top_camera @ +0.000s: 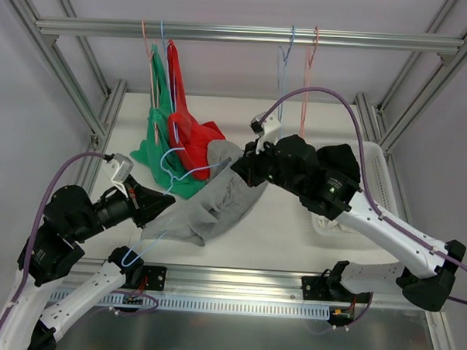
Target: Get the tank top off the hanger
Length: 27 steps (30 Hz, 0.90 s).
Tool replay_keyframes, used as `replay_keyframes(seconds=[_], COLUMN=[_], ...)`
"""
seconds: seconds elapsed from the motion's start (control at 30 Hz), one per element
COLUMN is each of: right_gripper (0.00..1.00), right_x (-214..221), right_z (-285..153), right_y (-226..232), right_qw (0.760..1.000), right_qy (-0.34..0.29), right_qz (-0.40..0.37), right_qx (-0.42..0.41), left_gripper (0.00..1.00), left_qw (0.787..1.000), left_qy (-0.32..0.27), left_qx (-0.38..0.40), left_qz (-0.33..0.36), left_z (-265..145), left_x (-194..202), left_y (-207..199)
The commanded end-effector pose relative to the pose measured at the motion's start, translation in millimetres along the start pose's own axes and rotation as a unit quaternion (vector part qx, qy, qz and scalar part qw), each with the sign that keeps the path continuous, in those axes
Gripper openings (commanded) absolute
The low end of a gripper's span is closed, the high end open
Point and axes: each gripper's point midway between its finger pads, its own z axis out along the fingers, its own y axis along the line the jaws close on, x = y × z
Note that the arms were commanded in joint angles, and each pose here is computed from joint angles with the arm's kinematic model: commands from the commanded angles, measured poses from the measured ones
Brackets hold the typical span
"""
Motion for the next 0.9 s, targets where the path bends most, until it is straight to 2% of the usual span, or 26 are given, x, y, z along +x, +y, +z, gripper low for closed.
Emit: replay_keyframes(seconds=[0.0, 0.17, 0.3, 0.47, 0.67, 0.7, 0.77, 0.8, 0.87], right_gripper=[0.0, 0.0, 0.0, 0.0, 0.0, 0.0, 0.0, 0.0, 0.0], right_x=[-9.9, -17.6, -19.2, -22.2, -38.0, -38.2, -36.5, -23.4, -25.3], right_z=[-14.3, -23.9, -10.6, 8.6, -21.1, -37.1, -54.2, -59.4, -90.5], right_y=[-39.1, -101.8, -114.5, -79.5, -42.9, -32.7, -23.4, -21.7, -11.9], right_qw=[0.996, 0.983, 0.985, 0.996, 0.999, 0.998, 0.997, 0.997, 0.995], right_qy=[-0.012, 0.001, 0.023, 0.049, 0.027, 0.019, 0.007, 0.015, -0.016], right_qz=[0.01, 0.03, 0.03, 0.037, 0.033, 0.031, 0.027, 0.03, 0.022], right_qx=[0.083, 0.18, 0.167, 0.064, -0.02, -0.044, -0.065, -0.074, -0.091], left_gripper=[0.0, 0.0, 0.0, 0.0, 0.0, 0.0, 0.0, 0.0, 0.0], left_qw=[1.0, 1.0, 0.999, 0.998, 0.992, 0.985, 0.978, 0.961, 0.948], left_qy=[-0.007, -0.006, -0.026, -0.04, -0.072, -0.113, -0.144, -0.204, -0.229], left_qx=[-0.021, -0.002, 0.014, 0.053, 0.104, 0.127, 0.149, 0.183, 0.219], left_qz=[-0.01, -0.013, -0.013, -0.009, 0.009, 0.021, 0.025, 0.032, 0.031], left_z=[0.9, -2.1, -12.5, -22.8, -16.5, -13.8, 3.5, 0.6, 16.8], left_x=[-7.6, -7.4, -17.1, -36.3, -71.6, -91.9, -103.4, -132.2, -147.3], left_y=[4.5, -3.5, -14.1, -36.7, -60.9, -70.0, -71.8, -86.2, -93.8])
